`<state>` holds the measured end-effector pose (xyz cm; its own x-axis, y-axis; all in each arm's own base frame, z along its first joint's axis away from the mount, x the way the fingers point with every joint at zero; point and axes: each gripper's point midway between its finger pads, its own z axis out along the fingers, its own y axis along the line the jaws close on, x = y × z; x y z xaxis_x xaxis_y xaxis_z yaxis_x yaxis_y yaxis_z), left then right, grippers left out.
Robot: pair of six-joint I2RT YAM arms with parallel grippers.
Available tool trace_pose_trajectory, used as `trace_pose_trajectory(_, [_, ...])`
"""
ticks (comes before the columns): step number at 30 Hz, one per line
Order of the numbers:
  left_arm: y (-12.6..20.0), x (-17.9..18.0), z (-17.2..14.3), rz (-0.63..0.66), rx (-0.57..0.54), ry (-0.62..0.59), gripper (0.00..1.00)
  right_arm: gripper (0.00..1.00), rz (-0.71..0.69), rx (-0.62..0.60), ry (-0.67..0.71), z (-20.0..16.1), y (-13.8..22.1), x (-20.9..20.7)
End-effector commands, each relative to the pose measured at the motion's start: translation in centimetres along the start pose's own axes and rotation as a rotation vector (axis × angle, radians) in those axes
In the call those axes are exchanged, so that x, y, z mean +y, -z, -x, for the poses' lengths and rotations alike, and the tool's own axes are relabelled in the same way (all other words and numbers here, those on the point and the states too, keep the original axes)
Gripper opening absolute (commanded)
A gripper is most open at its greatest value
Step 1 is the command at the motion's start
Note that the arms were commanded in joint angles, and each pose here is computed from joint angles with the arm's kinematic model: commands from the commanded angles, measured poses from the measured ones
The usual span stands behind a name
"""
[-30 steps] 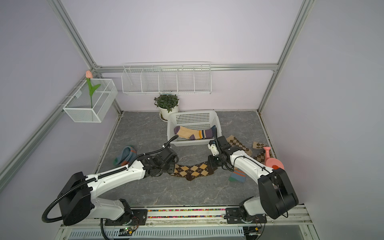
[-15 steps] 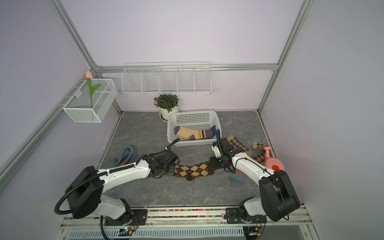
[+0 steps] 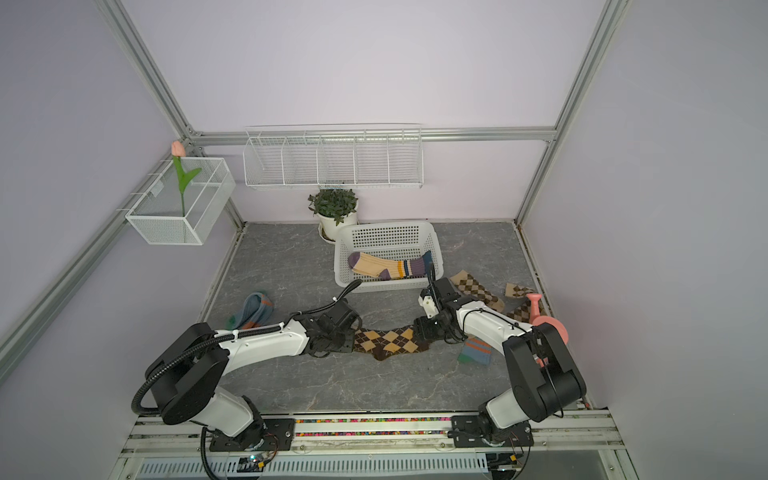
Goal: Place the socks together as a pair
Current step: Pick up a pair of socks from the center of the board.
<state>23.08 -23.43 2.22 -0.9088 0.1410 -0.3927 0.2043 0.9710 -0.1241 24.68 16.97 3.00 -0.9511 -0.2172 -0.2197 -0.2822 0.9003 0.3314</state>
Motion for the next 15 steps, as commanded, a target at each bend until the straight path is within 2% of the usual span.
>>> trace_pose_trajectory(1, [-0.8,0.8,-1.4,0.022,0.044,-0.003,0.17,0.58,0.037,0.032,-0.003,-0.6,-0.9,0.7])
trace_pose_trajectory(8, [-0.2,0.8,-0.9,0.020,0.025,-0.002,0.01,0.24,0.045,0.031,-0.004,-0.8,-1.2,0.9])
trace_pose_trajectory(11, [0.2,0.7,-0.4,0.022,0.014,-0.003,0.00,0.10,0.045,0.021,-0.002,-0.7,-0.9,1.0])
trace_pose_trajectory(12, [0.5,0.7,-0.3,0.023,0.007,-0.004,0.00,0.07,0.045,0.014,0.001,-0.6,-0.6,1.0])
trace_pose_trajectory(15, [1.7,0.9,0.6,0.030,-0.027,-0.005,0.00,0.07,0.039,-0.011,0.010,-0.2,0.4,1.3])
